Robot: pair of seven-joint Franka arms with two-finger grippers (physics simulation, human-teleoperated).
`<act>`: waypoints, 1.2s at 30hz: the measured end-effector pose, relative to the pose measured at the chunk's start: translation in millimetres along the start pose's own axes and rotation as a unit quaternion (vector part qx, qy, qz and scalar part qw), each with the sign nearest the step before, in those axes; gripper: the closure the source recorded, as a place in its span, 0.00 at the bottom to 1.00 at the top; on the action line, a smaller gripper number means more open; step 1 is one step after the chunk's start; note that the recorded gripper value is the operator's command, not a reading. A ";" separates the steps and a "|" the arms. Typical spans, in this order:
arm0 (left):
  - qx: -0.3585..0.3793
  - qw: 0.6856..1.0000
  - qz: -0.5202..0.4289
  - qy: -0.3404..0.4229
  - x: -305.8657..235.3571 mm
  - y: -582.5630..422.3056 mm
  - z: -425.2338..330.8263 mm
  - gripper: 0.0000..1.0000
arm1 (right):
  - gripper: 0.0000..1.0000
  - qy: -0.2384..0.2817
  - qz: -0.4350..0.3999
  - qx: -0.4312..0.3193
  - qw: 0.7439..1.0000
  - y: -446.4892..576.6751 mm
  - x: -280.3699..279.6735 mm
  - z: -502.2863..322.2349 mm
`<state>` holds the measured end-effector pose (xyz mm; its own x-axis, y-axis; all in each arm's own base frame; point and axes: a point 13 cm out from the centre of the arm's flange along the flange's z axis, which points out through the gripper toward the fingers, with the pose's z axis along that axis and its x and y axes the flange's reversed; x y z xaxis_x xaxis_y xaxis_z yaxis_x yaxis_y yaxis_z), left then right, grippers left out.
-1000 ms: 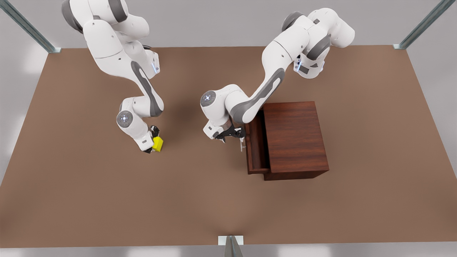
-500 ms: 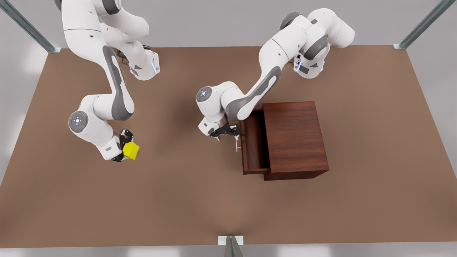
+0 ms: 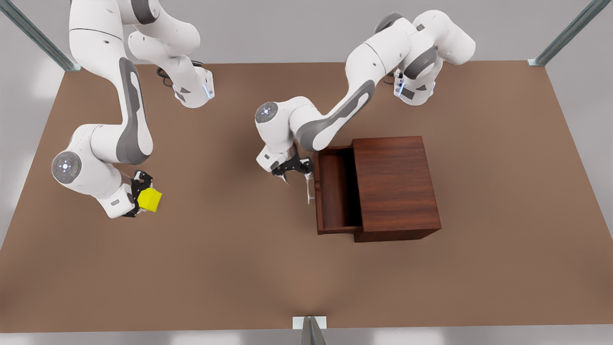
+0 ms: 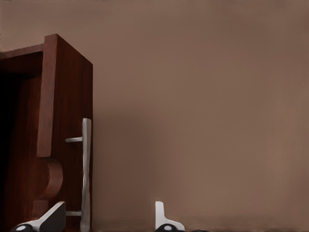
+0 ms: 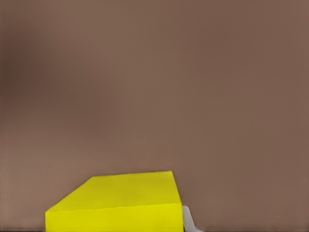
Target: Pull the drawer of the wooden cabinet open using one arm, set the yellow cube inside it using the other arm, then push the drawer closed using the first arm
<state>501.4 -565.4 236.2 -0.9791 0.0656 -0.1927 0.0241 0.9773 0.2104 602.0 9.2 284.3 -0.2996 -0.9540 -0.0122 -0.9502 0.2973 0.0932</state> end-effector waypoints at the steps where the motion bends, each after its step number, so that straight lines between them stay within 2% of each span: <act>1: 0.007 1.000 -0.005 0.005 0.1 5.3 -31.4 0.00 | 0.38 0.004 -0.003 0.000 1.000 0.3 0.5 -0.2; 3: 0.001 1.000 -0.010 0.018 -0.1 31.9 -75.3 0.00 | 0.38 0.007 -0.007 0.001 1.000 0.2 -0.9 -2.7; 5: -0.022 0.998 -0.048 0.041 -40.8 115.7 -98.0 0.00 | 0.38 0.007 -0.015 0.001 1.000 2.6 -10.4 -5.0; 6: -0.030 0.995 -0.081 0.057 -72.1 180.9 -104.9 0.00 | 0.38 0.004 -0.025 0.001 1.000 7.4 -25.2 -6.3; 8: -0.025 0.973 -0.193 0.126 -130.6 378.5 -91.0 0.00 | 0.38 -0.004 -0.052 -0.003 0.999 25.1 -70.7 -10.3; 9: -0.021 0.958 -0.238 0.158 -125.8 467.3 -86.1 0.00 | 0.38 -0.010 -0.066 -0.005 0.998 37.2 -97.4 -12.3; 10: -0.022 0.948 -0.260 0.184 -94.4 526.0 -85.2 0.00 | 0.38 -0.017 -0.080 -0.006 0.997 49.6 -125.3 -16.1; 11: -0.017 0.944 -0.264 0.198 -67.1 550.4 -84.1 0.00 | 0.38 -0.024 -0.092 -0.006 0.995 60.8 -152.8 -20.3; 13: 0.011 0.947 -0.247 0.204 -57.4 554.9 -80.5 0.00 | 0.38 -0.034 -0.114 -0.002 0.993 82.5 -206.6 -30.4; 15: 0.039 0.955 -0.215 0.201 -69.9 541.0 -74.7 0.00 | 0.38 -0.047 -0.124 -0.002 0.991 100.2 -253.5 -38.8; 17: 0.065 0.961 -0.192 0.187 -96.1 535.6 -74.4 0.00 | 0.38 -0.054 -0.127 -0.005 0.990 118.2 -290.6 -41.2; 21: 0.091 0.969 -0.153 0.172 -106.5 541.3 -81.7 0.00 | 0.38 -0.055 -0.123 -0.015 0.991 161.0 -350.2 -33.7; 28: 0.110 0.976 -0.088 0.164 -106.1 546.0 -83.6 0.00 | 0.38 -0.079 -0.089 -0.014 0.993 201.9 -446.0 -26.4; 36: 0.120 0.979 -0.040 0.163 -102.1 549.8 -79.4 0.00 | 0.38 -0.121 -0.017 -0.036 0.992 242.3 -522.2 25.2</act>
<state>598.6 -50.8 447.7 -0.9914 -0.0422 0.1241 -0.0464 0.9984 -0.0308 526.1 580.4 288.2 -0.2870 -0.9234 -0.2548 -0.9543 0.2524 0.1602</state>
